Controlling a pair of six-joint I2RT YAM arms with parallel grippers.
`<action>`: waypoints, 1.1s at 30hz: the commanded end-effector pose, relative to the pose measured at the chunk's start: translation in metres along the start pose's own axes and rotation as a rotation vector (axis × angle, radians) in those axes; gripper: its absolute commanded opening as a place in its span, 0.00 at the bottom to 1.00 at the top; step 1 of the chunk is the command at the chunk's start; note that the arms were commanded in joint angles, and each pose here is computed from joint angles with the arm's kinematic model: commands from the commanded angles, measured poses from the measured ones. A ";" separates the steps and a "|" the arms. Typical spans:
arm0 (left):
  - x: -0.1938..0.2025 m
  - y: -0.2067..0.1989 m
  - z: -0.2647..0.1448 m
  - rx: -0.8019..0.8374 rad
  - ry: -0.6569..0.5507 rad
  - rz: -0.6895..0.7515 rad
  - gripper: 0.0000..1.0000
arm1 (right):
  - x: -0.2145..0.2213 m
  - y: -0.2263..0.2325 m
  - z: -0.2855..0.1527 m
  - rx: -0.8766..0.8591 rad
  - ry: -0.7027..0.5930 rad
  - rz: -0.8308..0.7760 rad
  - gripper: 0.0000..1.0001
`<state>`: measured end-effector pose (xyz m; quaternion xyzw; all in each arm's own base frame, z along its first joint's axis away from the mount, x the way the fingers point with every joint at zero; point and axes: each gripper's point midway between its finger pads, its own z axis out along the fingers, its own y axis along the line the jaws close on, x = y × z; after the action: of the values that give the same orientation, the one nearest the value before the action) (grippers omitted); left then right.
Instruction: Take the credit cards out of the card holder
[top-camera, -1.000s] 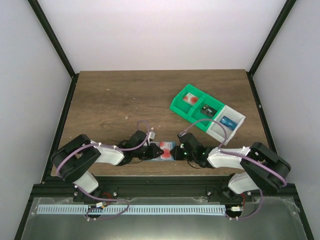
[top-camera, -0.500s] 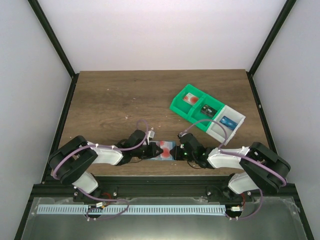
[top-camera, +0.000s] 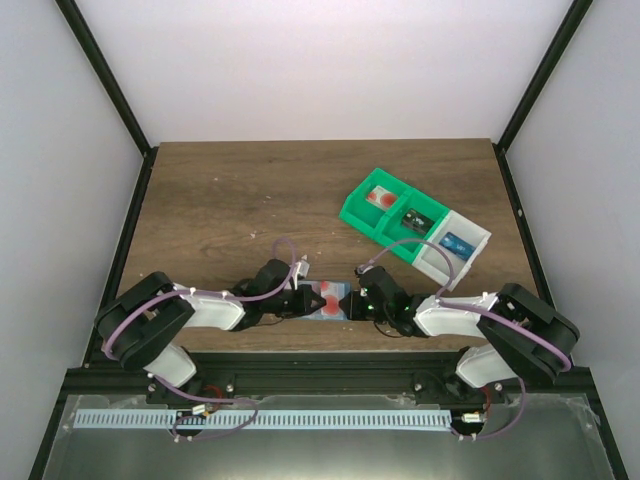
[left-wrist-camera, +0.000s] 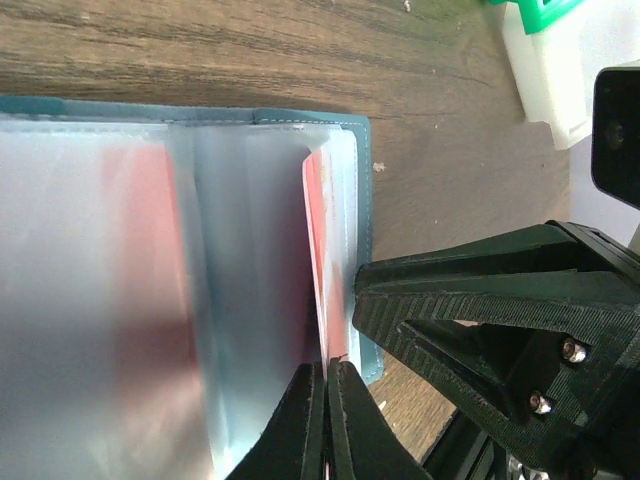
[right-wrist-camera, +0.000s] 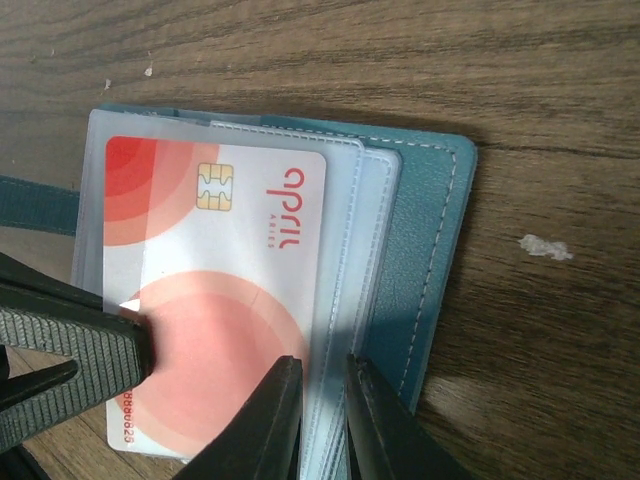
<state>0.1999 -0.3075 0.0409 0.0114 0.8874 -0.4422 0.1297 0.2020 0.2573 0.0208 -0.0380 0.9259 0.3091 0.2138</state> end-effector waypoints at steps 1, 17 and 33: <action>-0.004 -0.003 -0.002 0.022 -0.006 0.005 0.01 | 0.051 -0.059 0.001 0.212 0.157 0.021 0.15; -0.010 -0.001 -0.007 0.003 -0.011 0.028 0.00 | 0.054 -0.062 -0.001 0.208 0.159 -0.003 0.16; -0.011 0.005 -0.011 -0.004 0.010 0.048 0.07 | 0.056 -0.062 -0.001 0.195 0.152 0.004 0.16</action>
<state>0.2069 -0.2976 0.0432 0.0178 0.8868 -0.4436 0.1284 0.2022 0.2583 0.0216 -0.0429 0.9191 0.3199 0.2259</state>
